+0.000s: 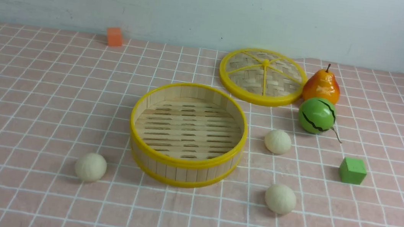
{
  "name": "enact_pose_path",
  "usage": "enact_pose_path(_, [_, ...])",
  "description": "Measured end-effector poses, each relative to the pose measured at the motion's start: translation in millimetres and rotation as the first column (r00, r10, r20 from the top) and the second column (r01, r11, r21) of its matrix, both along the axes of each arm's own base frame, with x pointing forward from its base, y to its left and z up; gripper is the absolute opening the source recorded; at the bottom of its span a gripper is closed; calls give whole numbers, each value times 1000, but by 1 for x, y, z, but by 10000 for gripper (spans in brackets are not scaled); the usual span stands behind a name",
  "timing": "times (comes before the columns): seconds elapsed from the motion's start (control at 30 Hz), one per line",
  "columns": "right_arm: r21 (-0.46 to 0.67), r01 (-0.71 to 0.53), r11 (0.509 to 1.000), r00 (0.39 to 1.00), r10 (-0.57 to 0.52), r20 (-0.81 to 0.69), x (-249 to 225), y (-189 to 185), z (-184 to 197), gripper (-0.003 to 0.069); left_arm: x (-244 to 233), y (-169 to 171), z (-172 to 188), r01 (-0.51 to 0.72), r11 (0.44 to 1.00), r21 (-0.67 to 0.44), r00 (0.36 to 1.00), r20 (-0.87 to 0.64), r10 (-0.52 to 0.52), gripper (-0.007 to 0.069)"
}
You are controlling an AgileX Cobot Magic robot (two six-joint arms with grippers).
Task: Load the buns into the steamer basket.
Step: Use the left arm to grab a steamed stuffed bun
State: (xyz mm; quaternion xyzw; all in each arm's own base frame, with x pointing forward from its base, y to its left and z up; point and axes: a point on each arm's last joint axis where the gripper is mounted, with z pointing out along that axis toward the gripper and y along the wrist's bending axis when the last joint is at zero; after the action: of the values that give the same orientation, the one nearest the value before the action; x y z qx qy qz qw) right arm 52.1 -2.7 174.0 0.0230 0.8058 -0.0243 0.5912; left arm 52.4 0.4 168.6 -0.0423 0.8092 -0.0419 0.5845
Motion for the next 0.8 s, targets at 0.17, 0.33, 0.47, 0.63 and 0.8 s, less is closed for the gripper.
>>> enact_pose_path(0.17, [0,0,1000,1000,0,0,0,0,0,240,0,0,0,0,1000,0,1000,0,0,237])
enact_pose_path(0.33, [0,0,1000,1000,0,0,0,0,0,240,0,0,0,0,1000,0,1000,0,0,237])
enact_pose_path(0.47, [0,0,1000,1000,0,0,0,0,0,240,0,0,0,0,1000,0,1000,0,0,237])
enact_pose_path(0.63, [0,0,1000,1000,0,0,0,0,0,240,0,0,0,0,1000,0,1000,0,0,237])
enact_pose_path(0.8, [-1,0,1000,1000,0,0,0,0,0,240,0,1,0,-1,1000,22,1000,1,1,237])
